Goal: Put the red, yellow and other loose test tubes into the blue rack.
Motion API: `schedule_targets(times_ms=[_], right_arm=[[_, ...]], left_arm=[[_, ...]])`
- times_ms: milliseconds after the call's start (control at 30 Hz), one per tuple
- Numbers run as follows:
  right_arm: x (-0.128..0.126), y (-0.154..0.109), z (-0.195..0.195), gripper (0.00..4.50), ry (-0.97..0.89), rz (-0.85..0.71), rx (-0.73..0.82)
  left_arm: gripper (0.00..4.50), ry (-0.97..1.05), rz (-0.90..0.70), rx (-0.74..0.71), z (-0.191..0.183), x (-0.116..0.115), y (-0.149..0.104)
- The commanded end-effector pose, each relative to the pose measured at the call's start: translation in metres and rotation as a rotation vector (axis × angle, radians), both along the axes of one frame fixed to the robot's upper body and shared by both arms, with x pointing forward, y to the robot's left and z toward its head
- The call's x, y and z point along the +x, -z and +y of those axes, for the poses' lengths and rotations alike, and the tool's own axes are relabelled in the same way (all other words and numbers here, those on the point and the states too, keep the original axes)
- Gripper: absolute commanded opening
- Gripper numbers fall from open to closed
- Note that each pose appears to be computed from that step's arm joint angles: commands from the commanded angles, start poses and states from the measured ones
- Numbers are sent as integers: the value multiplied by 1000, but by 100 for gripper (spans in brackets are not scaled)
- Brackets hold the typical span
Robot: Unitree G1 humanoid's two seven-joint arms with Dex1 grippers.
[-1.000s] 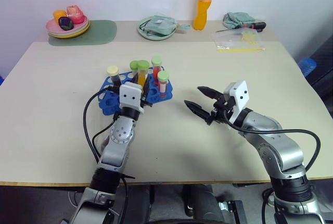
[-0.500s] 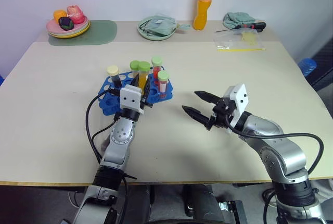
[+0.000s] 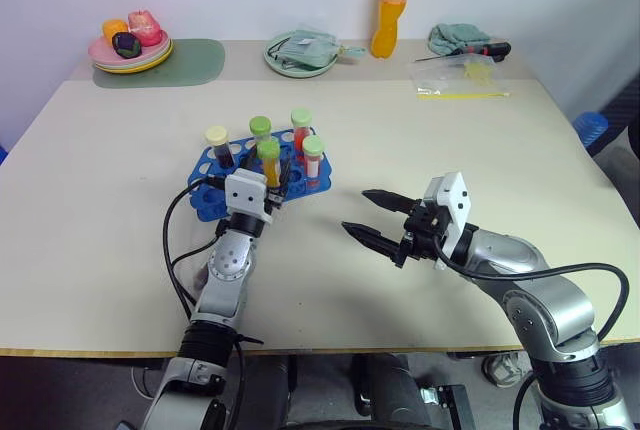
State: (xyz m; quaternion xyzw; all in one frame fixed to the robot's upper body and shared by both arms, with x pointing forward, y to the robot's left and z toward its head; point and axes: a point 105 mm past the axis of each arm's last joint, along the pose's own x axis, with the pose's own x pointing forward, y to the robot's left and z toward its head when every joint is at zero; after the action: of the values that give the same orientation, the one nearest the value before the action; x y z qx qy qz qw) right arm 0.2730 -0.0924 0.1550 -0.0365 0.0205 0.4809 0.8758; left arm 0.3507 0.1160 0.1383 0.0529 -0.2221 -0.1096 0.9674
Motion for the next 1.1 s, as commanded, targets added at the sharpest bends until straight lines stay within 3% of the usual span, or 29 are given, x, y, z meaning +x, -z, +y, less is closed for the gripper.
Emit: schedule_targets(times_ms=[33, 200, 367, 467, 567, 667, 767, 1100], right_arm=[[-4, -12, 4, 375, -20, -53, 6], [-4, -12, 0, 375, -15, -53, 1], [-2, -10, -3, 375, -19, -48, -8], [2, -10, -1, 375, -35, -47, -8], [3, -8, 3, 375, -64, -44, -7], [5, -7, 6, 375, -83, -49, -12], [6, -8, 7, 375, -91, -56, -14], [0, -4, 6, 375, -69, -58, -10]], left_arm=[[444, 7, -44, -24, 15, -15, -23], [444, 73, -38, 41, 34, -49, -63], [444, 130, 161, 77, 69, -80, -87], [444, 199, 473, 126, 82, -96, -77], [444, 108, 647, 308, 92, -98, -80], [444, 82, 902, 464, 95, -105, -64], [444, 92, 1157, 494, 99, -114, -47], [444, 24, 1327, 311, 76, -106, -8]])
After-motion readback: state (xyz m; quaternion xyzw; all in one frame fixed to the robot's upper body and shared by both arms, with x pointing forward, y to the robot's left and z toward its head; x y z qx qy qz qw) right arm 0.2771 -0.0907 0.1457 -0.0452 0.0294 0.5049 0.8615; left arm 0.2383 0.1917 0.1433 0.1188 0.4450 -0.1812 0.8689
